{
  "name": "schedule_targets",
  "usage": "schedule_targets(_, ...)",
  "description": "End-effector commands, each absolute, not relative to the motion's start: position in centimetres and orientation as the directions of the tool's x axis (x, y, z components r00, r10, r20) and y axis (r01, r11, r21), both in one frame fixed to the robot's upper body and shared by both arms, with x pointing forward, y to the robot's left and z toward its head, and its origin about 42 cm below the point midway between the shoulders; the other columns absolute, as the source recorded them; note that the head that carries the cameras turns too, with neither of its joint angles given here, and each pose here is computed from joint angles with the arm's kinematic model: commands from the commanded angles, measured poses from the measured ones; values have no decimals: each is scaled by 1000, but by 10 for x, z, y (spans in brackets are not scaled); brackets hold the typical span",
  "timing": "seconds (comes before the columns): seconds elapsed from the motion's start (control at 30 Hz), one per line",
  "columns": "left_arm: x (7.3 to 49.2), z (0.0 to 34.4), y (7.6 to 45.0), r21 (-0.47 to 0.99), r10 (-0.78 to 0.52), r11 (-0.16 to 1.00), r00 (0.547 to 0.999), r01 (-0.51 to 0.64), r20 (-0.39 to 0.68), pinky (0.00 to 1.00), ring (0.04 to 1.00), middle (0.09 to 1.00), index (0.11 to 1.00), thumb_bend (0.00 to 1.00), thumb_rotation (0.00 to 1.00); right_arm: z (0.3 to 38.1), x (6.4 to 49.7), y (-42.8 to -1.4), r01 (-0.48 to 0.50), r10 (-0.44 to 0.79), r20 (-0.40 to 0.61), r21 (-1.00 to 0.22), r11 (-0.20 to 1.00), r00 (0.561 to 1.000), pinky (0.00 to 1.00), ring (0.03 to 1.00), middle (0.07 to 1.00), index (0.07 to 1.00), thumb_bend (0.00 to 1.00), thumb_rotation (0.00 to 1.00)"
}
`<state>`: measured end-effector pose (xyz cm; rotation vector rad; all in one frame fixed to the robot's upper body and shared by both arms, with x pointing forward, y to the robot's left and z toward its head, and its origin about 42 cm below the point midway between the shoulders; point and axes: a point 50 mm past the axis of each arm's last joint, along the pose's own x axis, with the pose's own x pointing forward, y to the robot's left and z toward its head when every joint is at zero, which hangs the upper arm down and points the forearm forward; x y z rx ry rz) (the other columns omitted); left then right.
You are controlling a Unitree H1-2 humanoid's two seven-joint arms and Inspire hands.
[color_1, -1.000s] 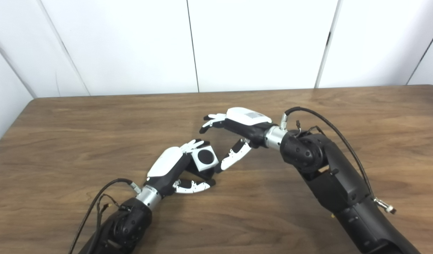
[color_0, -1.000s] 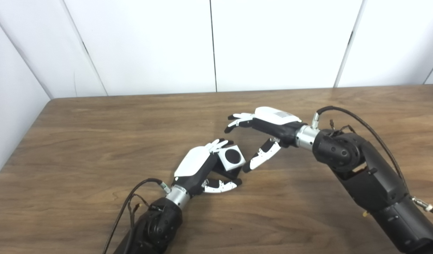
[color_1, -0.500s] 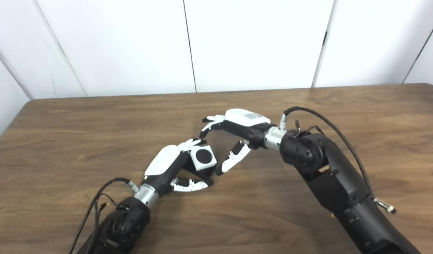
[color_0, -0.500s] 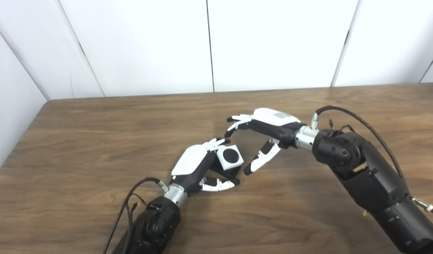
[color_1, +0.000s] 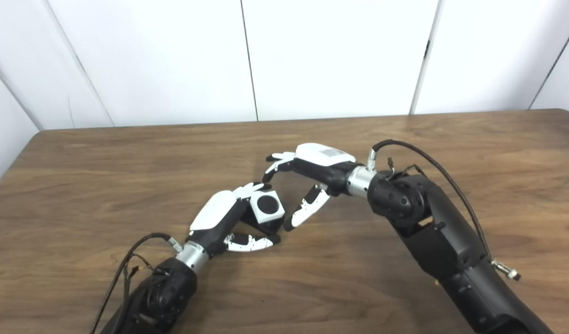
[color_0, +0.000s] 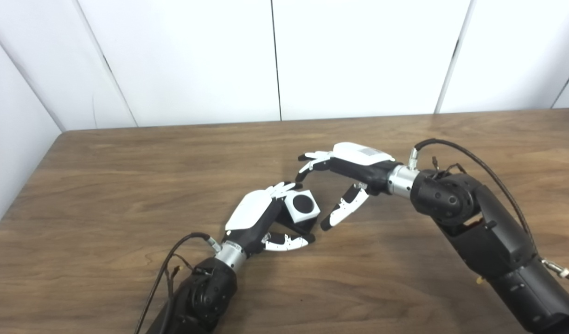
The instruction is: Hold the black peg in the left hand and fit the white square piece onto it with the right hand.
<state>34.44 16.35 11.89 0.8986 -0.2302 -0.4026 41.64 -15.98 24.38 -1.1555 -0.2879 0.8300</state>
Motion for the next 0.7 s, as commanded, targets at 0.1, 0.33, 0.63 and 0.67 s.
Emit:
schedule_targets(0.1, 341, 100, 182, 796, -370, 529, 924, 293, -94, 941, 954, 911, 721, 656, 245, 272, 422, -156, -369, 724, -140, -914, 167, 675, 970, 974, 963, 784, 843, 333)
schedule_targets(0.33, 341, 100, 182, 786, -362, 546, 928, 291, -92, 946, 953, 904, 716, 662, 223, 272, 423, -155, -372, 723, -149, -915, 158, 675, 967, 973, 963, 777, 843, 333)
schedule_targets(0.63, 342, 98, 183, 788, -356, 546, 930, 285, -90, 937, 953, 909, 730, 691, 250, 272, 423, -156, -374, 723, -152, -914, 156, 674, 965, 971, 960, 764, 844, 333)
schedule_targets(0.67, 342, 98, 183, 789, -356, 545, 930, 285, -90, 939, 956, 915, 735, 687, 255, 272, 423, -156, -373, 723, -151, -915, 156, 674, 962, 970, 960, 762, 845, 332)
